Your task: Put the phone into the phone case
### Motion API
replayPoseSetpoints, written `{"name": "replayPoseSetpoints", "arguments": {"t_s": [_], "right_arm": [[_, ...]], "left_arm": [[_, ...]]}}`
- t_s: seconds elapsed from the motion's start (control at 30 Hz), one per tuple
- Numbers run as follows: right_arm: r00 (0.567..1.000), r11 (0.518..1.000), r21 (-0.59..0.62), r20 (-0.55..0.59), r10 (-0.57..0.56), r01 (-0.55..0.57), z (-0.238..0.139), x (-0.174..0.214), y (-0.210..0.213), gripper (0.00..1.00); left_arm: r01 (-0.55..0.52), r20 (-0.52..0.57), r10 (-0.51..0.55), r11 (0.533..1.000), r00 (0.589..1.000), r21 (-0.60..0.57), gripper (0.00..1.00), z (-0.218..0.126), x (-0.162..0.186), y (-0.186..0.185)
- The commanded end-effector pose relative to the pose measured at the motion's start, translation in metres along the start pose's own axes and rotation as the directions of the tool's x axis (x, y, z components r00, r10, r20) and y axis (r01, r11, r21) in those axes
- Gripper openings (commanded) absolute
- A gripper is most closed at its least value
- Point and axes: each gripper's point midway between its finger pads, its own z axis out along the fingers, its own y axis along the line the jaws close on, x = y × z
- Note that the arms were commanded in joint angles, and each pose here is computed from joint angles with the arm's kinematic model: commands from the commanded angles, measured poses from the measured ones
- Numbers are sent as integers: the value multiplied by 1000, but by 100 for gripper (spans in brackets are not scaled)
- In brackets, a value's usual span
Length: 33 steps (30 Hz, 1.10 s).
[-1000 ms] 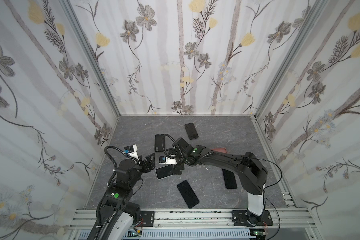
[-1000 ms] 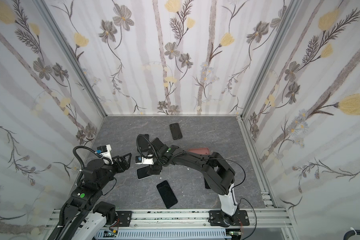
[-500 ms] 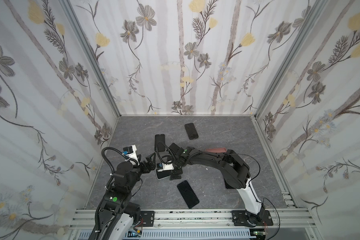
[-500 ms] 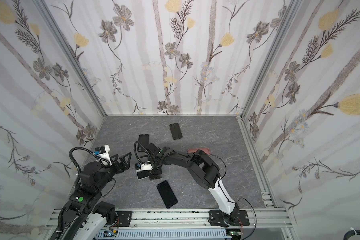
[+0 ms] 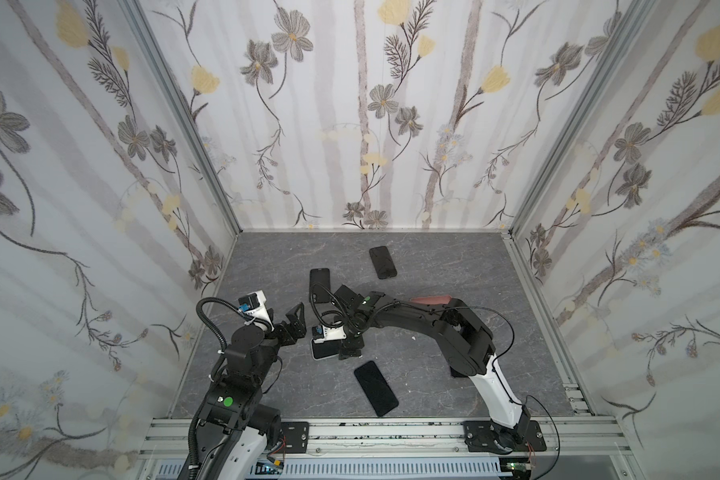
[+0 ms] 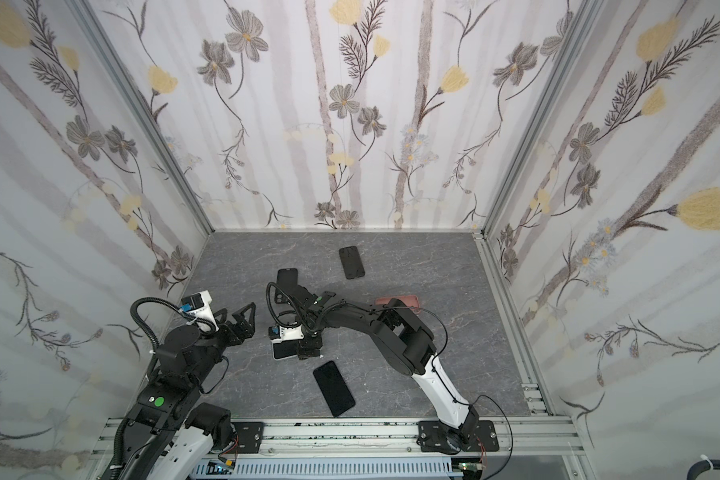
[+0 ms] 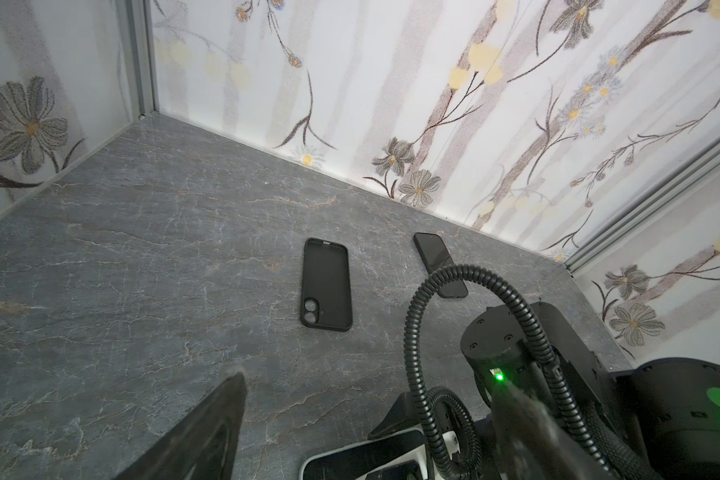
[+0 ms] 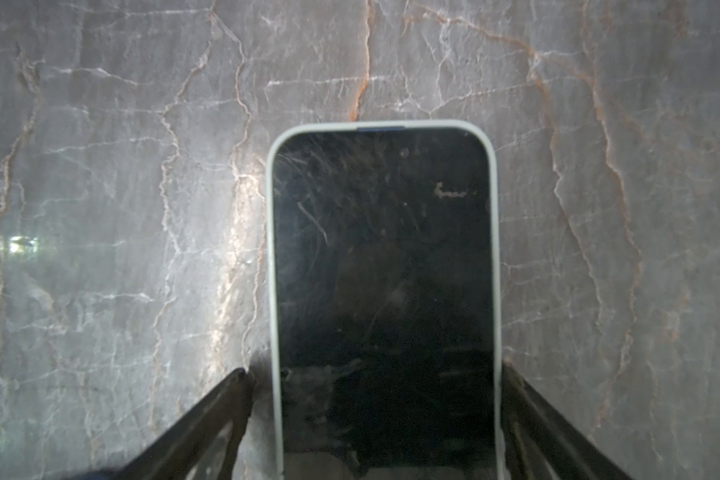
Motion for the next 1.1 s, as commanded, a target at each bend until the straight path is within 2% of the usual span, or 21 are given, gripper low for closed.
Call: {"name": "replayPoseSetpoints", "arguments": {"t_s": [0.0, 0.27, 0.5, 0.67, 0.83, 0.9, 1.07], "right_arm": [[988, 1000, -2, -155, -8, 8, 9, 33, 4, 90], [971, 1000, 5, -238, -14, 16, 17, 52, -1, 89], [971, 1000, 11, -239, 25, -23, 10, 57, -8, 67], [958, 992, 47, -257, 127, -118, 2, 80, -26, 61], [922, 965, 128, -288, 258, -230, -11, 113, -47, 58], [895, 939, 192, -297, 333, -286, -20, 134, -64, 58], [849, 874, 312, -265, 457, -373, -31, 156, -95, 58]], "left_arm": [[7, 21, -7, 1000, 1000, -20, 92, -1, -5, 3], [12, 27, -12, 1000, 1000, -25, 92, -1, -6, 4], [12, 29, -12, 1000, 1000, -25, 92, -2, -6, 4], [12, 22, -12, 1000, 1000, -12, 92, 0, -4, 2], [10, 17, -10, 1000, 1000, -3, 92, 0, -4, 0], [10, 16, -10, 1000, 1000, -6, 92, 1, -4, 0], [10, 13, -10, 1000, 1000, -13, 92, 1, -3, 2]]}}
